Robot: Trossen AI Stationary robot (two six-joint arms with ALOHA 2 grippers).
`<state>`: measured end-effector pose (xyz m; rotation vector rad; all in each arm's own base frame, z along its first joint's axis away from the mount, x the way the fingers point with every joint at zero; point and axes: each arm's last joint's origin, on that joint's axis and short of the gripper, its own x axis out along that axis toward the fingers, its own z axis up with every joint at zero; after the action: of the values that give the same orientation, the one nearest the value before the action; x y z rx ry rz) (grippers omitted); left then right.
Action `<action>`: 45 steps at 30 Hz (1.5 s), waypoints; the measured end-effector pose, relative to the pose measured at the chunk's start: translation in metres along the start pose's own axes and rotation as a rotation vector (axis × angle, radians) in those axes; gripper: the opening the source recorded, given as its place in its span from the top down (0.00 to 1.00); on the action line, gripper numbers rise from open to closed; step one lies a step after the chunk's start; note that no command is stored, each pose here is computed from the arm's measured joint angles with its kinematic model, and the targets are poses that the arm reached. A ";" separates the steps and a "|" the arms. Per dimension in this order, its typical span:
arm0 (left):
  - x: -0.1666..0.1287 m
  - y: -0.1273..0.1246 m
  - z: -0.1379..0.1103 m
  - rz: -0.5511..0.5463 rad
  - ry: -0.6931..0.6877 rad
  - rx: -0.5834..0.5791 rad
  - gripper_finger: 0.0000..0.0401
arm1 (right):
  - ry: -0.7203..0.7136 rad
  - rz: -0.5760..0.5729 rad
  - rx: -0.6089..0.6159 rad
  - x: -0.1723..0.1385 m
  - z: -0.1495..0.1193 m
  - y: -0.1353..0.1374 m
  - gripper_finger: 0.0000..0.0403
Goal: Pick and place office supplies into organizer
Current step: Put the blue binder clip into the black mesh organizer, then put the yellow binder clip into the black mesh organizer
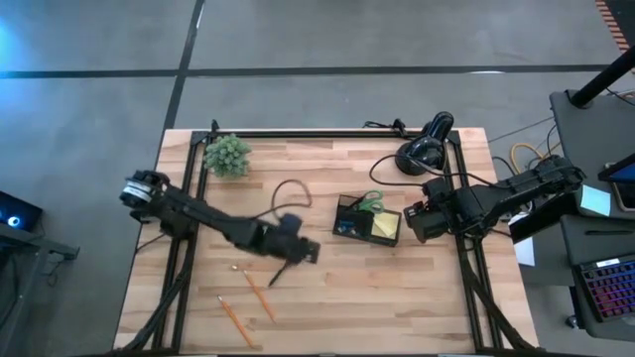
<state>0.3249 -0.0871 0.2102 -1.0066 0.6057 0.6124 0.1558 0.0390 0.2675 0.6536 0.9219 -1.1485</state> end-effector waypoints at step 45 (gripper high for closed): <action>-0.043 0.025 0.034 0.637 0.360 0.255 0.50 | 0.010 -0.011 0.083 0.002 -0.001 -0.001 0.46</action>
<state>0.2842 -0.0542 0.2402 -0.6751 1.3161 0.8885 0.1545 0.0392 0.2654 0.7227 0.8916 -1.1994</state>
